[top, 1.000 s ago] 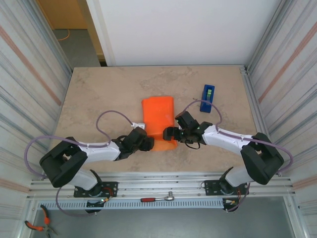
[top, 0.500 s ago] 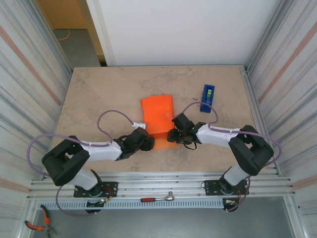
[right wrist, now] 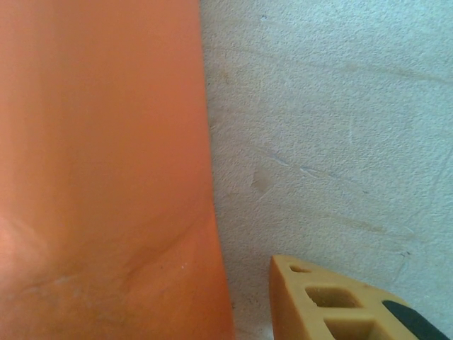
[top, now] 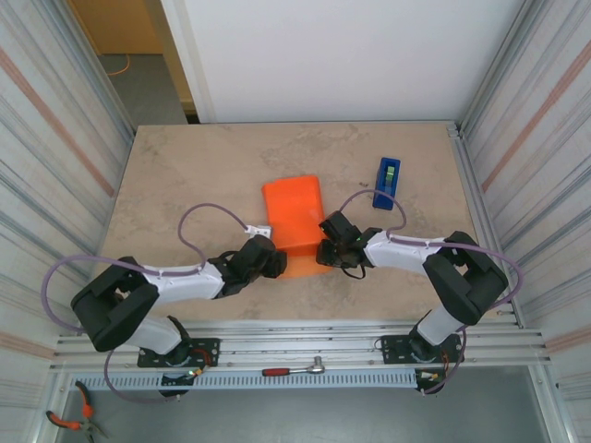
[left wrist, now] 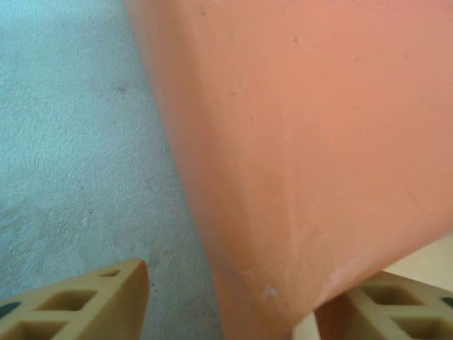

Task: Wrap the gift box in paper
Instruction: Fold the third fold of the wrapping paper on the gift box.

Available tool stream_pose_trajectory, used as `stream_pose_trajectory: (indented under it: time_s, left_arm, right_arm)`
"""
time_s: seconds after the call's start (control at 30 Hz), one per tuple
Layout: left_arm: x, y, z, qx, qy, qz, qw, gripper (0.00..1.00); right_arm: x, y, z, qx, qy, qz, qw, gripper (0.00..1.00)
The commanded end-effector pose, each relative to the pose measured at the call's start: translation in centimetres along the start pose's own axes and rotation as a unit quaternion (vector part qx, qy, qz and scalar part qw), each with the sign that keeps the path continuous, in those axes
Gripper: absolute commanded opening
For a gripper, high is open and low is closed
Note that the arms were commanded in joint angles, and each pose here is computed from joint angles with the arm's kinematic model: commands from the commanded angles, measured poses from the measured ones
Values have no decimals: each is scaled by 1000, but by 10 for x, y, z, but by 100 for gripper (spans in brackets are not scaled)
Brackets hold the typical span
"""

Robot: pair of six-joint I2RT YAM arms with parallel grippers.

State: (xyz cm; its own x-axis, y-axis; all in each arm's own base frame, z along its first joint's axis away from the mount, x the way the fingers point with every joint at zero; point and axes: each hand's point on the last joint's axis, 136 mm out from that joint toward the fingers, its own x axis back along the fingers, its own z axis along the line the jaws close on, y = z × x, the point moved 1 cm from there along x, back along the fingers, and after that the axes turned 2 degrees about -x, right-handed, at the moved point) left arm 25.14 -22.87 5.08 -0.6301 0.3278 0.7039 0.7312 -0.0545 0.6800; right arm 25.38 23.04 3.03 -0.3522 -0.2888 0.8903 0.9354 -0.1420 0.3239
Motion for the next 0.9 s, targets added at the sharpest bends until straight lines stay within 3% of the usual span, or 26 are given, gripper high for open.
stream_pose_trajectory:
  time_s: [0.0, 0.1, 0.27, 0.33, 0.43, 0.53, 0.7, 0.87]
  left_arm:
    - [-4, 7, -3, 9, 6, -12, 1000, 54]
    - [-9, 4, -1, 7, 14, -7, 1000, 43]
    - [-15, -1, 6, 6, 35, -2, 999, 35]
    - [-17, -3, 7, 4, 40, -1, 999, 33]
    - [-18, -4, 9, 0, 47, 1, 999, 32]
    - [-18, -5, 9, -4, 51, 1, 999, 32]
    - [-20, -7, 10, -6, 55, 4, 998, 32]
    - [-21, -6, 8, -7, 54, 4, 999, 32]
  right_arm:
    - [-8, -7, 5, -5, 7, 7, 1000, 37]
    - [-7, -8, 8, -6, 10, 8, 1000, 37]
    - [2, -10, 16, -3, 21, 3, 1000, 39]
    - [6, -10, 18, -3, 21, -1, 1000, 46]
    - [11, -8, 21, -3, 20, -12, 1000, 65]
    - [10, -5, 22, -2, 15, -17, 1000, 70]
    - [1, 0, 20, -9, -2, -25, 1000, 64]
    - [-8, 2, 20, -21, -9, -31, 999, 40]
